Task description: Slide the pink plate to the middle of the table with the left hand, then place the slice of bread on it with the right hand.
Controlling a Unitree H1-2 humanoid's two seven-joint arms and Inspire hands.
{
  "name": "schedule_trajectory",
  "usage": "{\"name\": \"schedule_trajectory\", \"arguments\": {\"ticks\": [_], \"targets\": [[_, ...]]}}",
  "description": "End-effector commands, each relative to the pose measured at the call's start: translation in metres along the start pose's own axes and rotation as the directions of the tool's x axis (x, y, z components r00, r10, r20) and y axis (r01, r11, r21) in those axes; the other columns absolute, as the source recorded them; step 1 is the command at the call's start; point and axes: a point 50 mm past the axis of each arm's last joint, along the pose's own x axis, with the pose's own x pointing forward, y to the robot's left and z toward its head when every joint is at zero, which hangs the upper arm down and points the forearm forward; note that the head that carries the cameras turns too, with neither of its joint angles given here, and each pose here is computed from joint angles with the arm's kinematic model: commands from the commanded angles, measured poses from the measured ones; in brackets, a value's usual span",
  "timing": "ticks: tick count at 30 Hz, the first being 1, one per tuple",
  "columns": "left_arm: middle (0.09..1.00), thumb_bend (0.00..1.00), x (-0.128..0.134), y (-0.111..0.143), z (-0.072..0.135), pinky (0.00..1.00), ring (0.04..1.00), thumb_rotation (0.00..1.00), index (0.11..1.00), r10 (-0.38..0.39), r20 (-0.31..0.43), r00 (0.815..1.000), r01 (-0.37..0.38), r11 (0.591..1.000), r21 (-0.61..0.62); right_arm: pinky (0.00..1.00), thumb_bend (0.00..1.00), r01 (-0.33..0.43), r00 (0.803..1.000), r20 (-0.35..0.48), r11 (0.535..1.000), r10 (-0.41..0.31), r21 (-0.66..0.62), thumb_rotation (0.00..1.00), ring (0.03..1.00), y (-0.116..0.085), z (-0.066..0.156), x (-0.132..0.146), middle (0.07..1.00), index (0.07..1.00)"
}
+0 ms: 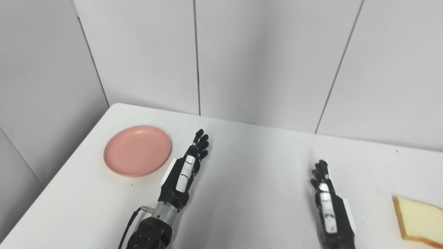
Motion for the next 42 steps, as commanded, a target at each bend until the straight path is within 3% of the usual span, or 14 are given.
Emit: {"name": "schedule_trajectory", "arguments": {"ticks": [1,7,11,15,19,23,29,34,38,42], "targets": [[1.0,0.83,0.013,0.005,0.022,1.0,1.0,1.0,1.0,-0.012,0.065,0.998,0.013,1.0,-0.014,1.0,0.63,0.028,0.995,-0.099,0.999,-0.025,0.022,0.98,1.0,-0.013,-0.032,-0.032,1.0,1.0],[1.0,0.83,0.018,0.025,0.037,1.0,1.0,1.0,1.0,0.024,0.117,0.993,-0.026,1.0,0.011,1.0,0.66,0.044,0.995,-0.086,0.999,-0.041,0.031,0.98,1.0,-0.018,-0.036,-0.031,1.0,1.0],[0.999,0.83,0.018,0.044,0.052,1.0,0.996,1.0,0.991,0.024,0.152,0.988,-0.043,0.991,0.124,1.0,0.65,0.056,0.995,-0.087,0.996,-0.05,0.065,0.96,1.0,-0.02,-0.039,-0.032,1.0,1.0],[0.964,0.86,0.017,0.065,0.062,1.0,0.968,1.0,0.953,0.077,0.188,0.979,-0.108,0.981,0.163,1.0,0.64,0.049,0.996,-0.079,0.995,-0.043,0.084,0.95,1.0,-0.018,-0.037,-0.034,1.0,1.0],[0.895,0.87,0.017,0.092,0.064,0.96,0.894,1.0,0.882,0.192,0.265,0.945,-0.24,0.957,0.164,1.0,0.64,0.051,0.996,-0.081,0.993,-0.043,0.102,0.94,1.0,-0.018,-0.038,-0.035,1.0,1.0],[0.88,0.91,0.017,0.114,0.062,0.99,0.894,1.0,0.86,0.274,0.278,0.921,-0.323,0.934,0.15,1.0,0.63,0.042,0.997,-0.07,0.993,-0.034,0.112,0.95,1.0,-0.018,-0.038,-0.034,1.0,1.0],[0.853,0.91,0.017,0.137,0.062,0.89,0.851,1.0,0.838,0.354,0.298,0.887,-0.405,0.905,0.131,1.0,0.6,0.036,0.998,-0.048,0.993,-0.03,0.113,0.99,1.0,-0.019,-0.04,-0.035,1.0,1.0],[0.81,0.88,0.015,0.16,0.06,0.82,0.803,1.0,0.793,0.442,0.326,0.836,-0.498,0.86,0.11,1.0,0.61,0.03,0.998,-0.051,0.993,-0.024,0.117,1.0,1.0,-0.02,-0.043,-0.034,1.0,1.0],[0.807,0.88,0.013,0.176,0.056,0.82,0.802,1.0,0.789,0.474,0.312,0.823,-0.53,0.839,0.124,1.0,0.6,0.011,0.999,-0.037,0.994,-0.007,0.113,1.0,1.0,-0.02,-0.043,-0.035,1.0,1.0],[0.802,0.88,0.009,0.195,0.05,0.84,0.802,1.0,0.791,0.531,0.294,0.794,-0.584,0.802,0.128,1.0,0.58,0.004,1.0,-0.03,0.994,-0.001,0.107,1.0,1.0,-0.02,-0.042,-0.036,1.0,1.0]]}}
